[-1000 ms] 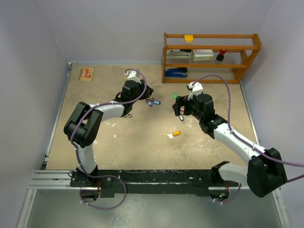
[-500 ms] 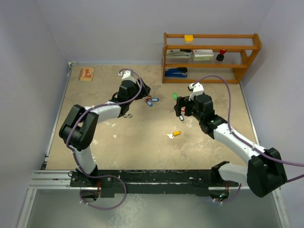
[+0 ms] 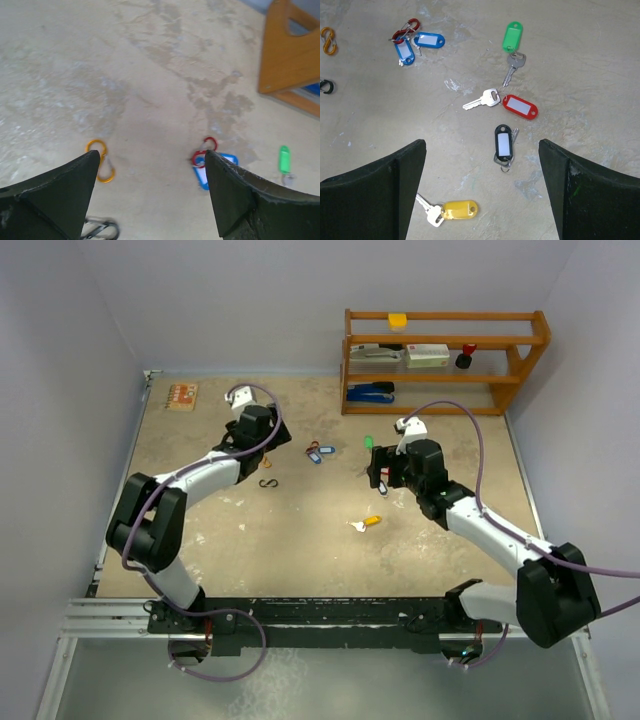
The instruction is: Put the keys on the keyring
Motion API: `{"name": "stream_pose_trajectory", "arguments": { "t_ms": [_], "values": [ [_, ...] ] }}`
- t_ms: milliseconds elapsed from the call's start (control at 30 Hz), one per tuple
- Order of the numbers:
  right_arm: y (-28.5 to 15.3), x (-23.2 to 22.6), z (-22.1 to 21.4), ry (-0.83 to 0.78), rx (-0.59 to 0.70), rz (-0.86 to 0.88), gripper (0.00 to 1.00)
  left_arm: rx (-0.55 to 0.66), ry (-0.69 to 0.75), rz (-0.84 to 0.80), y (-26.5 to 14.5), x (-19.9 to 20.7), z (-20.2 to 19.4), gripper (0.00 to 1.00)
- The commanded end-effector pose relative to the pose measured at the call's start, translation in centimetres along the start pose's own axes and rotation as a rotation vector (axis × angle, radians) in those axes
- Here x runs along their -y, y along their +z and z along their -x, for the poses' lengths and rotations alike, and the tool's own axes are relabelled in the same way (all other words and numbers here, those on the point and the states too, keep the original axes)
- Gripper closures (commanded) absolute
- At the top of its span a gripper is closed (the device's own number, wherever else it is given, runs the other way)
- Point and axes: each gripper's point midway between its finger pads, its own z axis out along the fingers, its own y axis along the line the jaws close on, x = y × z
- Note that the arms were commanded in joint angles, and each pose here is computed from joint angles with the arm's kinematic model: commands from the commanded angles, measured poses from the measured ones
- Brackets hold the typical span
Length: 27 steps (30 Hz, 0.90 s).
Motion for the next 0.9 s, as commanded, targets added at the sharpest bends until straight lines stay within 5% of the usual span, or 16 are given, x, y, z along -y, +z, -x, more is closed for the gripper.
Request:
{"name": "stream_pose_trajectory", "arguments": {
  "t_ms": [0,467,867],
  "values": [
    [-0.1,-0.2,2.1,0.025,0.045,-0.002,0.04,-0.014,0.042,0.123,0.5,-2.3,0.4,0.18],
    [-0.6,-0.1,1.7,0.017,0.039,0.004,0.04,-0.19,0.133,0.127,-1.6,-4.3,-4.5,0.2],
    [-0.7,-0.7,1.6,0.023,0.037,0.035,0.04,-0.133,0.068,-0.037,-3.3,-4.0,-6.1,0.2]
  ]
}}
